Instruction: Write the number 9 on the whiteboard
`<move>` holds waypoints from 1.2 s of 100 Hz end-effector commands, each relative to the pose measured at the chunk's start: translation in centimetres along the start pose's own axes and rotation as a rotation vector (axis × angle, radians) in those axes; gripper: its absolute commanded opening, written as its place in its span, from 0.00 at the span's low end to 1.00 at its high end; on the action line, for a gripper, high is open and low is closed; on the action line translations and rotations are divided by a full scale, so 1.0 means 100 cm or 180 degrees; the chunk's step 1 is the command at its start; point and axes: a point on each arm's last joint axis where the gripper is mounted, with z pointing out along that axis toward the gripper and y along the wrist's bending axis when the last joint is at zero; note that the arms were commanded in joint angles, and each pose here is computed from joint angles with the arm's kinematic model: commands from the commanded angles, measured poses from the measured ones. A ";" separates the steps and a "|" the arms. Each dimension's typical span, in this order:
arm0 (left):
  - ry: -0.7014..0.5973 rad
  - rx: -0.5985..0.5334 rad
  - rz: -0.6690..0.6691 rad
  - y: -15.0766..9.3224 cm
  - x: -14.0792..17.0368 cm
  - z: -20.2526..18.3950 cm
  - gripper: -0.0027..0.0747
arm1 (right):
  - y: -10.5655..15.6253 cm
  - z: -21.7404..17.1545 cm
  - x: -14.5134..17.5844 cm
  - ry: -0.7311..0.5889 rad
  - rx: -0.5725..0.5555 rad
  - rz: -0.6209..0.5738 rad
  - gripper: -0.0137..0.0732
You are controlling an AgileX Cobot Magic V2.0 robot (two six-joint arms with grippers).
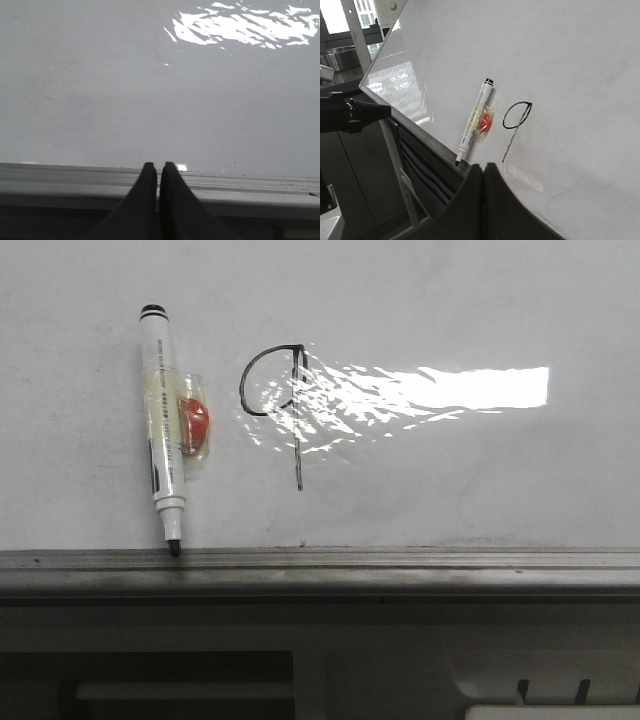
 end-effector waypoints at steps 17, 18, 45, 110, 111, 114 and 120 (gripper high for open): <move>-0.0103 -0.0003 -0.0013 0.001 0.008 0.002 0.01 | 0.001 -0.001 -0.015 -0.0314 -0.0004 -0.0062 0.08; -0.0103 -0.0003 -0.0013 0.001 0.008 0.002 0.01 | 0.001 -0.001 -0.015 -0.0314 -0.0004 -0.0062 0.08; -0.0103 -0.0003 -0.0013 0.001 0.008 0.002 0.01 | 0.001 -0.001 -0.015 -0.0319 -0.0004 -0.0062 0.08; -0.0103 -0.0003 -0.0013 0.001 0.008 0.002 0.01 | -0.034 -0.023 0.023 -0.1536 0.1926 -0.0526 0.08; -0.0103 -0.0003 -0.0013 0.001 0.008 0.002 0.01 | -0.035 -0.023 0.024 -0.1524 0.1964 -0.0535 0.08; -0.0103 -0.0003 -0.0013 0.001 0.008 0.002 0.01 | -0.036 -0.027 0.025 -0.1490 0.2153 -0.0580 0.08; -0.0103 -0.0003 -0.0013 0.001 0.008 0.002 0.01 | -0.039 -0.031 0.031 -0.1305 0.2462 -0.0565 0.08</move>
